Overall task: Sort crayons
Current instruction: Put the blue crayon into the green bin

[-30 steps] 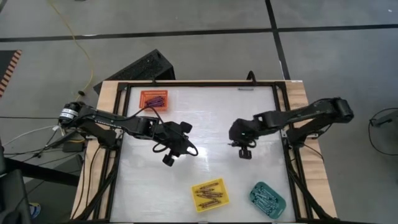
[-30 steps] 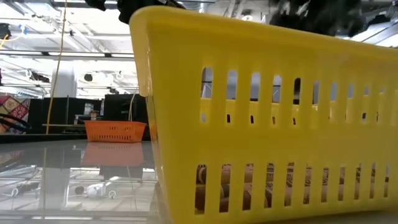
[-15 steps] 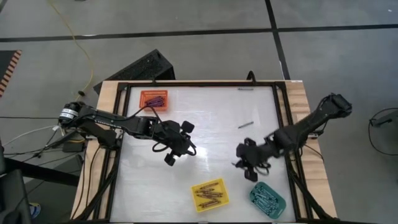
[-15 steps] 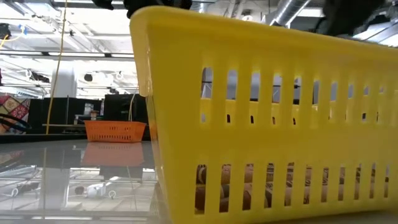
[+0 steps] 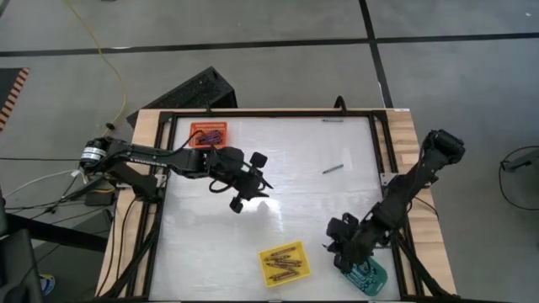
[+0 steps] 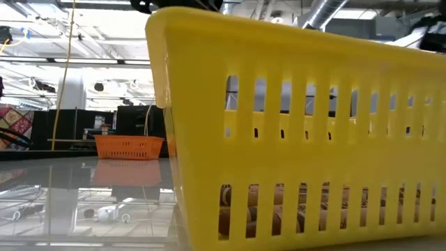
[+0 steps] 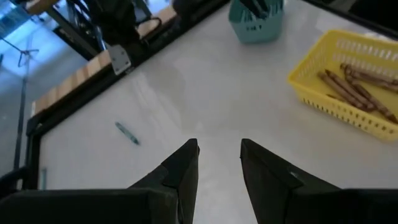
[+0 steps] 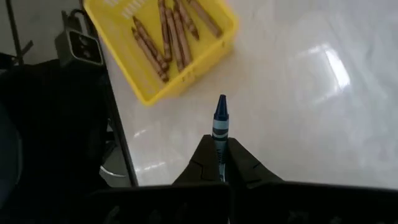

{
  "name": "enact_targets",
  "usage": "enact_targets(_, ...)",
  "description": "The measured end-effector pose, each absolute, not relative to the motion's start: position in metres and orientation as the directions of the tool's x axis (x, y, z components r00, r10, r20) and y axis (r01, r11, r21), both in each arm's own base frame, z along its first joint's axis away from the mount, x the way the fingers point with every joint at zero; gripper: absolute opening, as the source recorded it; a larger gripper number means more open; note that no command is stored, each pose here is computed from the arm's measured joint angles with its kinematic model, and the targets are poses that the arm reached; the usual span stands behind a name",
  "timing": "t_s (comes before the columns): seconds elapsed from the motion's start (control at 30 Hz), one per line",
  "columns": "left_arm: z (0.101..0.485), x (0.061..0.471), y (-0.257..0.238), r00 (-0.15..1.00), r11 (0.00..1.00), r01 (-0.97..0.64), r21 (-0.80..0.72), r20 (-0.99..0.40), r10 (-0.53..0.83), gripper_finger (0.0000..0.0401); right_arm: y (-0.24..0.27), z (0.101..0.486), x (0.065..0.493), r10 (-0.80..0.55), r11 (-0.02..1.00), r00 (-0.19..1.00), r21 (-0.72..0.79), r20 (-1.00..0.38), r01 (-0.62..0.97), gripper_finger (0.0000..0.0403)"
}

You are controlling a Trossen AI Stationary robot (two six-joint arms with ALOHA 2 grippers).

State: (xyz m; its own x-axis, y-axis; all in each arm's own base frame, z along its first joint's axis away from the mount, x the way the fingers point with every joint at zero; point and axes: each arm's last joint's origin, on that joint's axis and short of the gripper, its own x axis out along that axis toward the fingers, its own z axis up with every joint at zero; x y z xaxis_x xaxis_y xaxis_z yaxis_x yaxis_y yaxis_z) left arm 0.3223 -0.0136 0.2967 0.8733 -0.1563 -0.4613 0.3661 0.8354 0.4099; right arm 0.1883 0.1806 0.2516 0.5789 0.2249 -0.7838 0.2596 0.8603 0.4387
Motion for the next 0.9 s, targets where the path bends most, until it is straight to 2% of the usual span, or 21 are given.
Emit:
enact_targets(0.43, 0.295, 0.339, 0.008, 0.922, 0.852, 0.299, 0.430, -0.360, -0.142, 0.0110, 0.221, 0.236, 0.158, 0.251, 0.783, 0.544, 0.498, -0.801, 0.372, 0.0000)
enact_targets(0.67, 0.265, 0.359, 0.011, 0.898, 0.849, 0.325, 0.418, -0.418, -0.138, 0.0110, 0.238, 0.230, 0.134, 0.282, 0.746, 0.500, 0.515, -0.819, 0.422, 0.0000)
enact_targets(0.9, 0.265, 0.362, 0.011, 0.907, 0.863, 0.307, 0.401, -0.399, -0.137, 0.0110, 0.247, 0.227, 0.109, 0.295, 0.715, 0.454, 0.510, -0.841, 0.479, 0.0000)
